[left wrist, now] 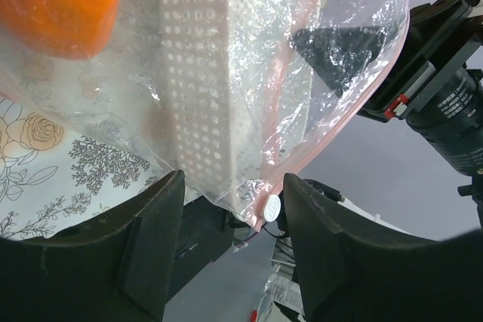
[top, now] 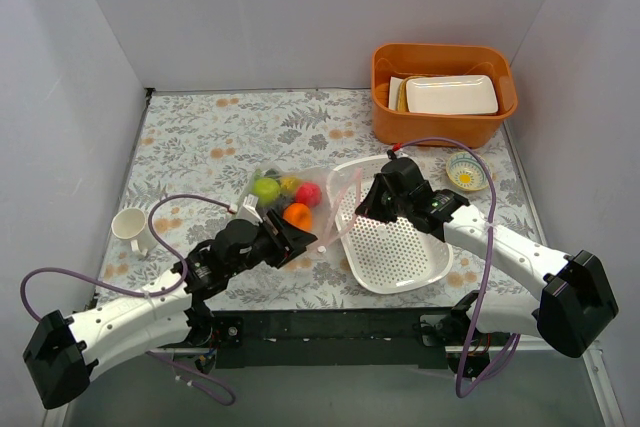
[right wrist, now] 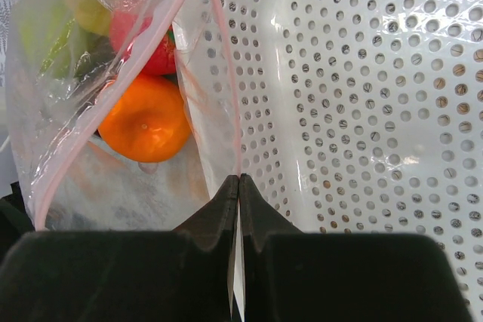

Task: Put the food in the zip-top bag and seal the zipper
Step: Zip the zipper food storage bag at the center of the board.

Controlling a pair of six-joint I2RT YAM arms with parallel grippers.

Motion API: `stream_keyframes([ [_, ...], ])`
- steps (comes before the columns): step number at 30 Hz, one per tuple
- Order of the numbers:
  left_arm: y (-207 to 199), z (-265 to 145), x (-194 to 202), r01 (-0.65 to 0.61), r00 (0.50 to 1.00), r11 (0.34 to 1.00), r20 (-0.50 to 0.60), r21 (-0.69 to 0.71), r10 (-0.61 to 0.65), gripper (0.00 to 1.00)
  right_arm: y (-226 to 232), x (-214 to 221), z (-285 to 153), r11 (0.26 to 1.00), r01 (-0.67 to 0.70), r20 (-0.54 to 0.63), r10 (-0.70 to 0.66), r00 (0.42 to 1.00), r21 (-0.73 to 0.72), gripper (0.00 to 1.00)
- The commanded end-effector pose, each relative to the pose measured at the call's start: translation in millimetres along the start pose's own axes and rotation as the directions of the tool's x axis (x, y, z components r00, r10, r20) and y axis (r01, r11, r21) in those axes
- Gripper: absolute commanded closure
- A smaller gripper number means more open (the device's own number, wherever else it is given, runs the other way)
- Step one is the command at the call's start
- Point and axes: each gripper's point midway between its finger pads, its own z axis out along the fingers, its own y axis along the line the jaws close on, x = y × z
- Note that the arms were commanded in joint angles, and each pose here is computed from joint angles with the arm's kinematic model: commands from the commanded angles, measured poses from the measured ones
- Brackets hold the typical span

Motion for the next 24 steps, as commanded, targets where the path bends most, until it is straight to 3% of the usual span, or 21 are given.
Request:
stream_keyframes([
  [1, -1, -3, 2, 0.348, 0.937, 0.937, 0.007, -0.034, -0.348, 0.46, 4, -7, -5, 1.000, -0.009, 0.029, 0.009, 1.000, -0.010, 0.92],
  [17, -8, 9, 0, 0.362, 0.932, 0.932, 0.023, -0.029, -0.362, 0.43, 5, -6, -6, 1.000, -0.014, 0.024, 0.014, 1.000, -0.016, 0.92],
  [24, -19, 12, -7, 0.370, 0.928, 0.929, 0.045, 0.005, -0.370, 0.52, 5, -4, -5, 1.000, -0.012, 0.013, 0.012, 1.000, -0.019, 0.93],
])
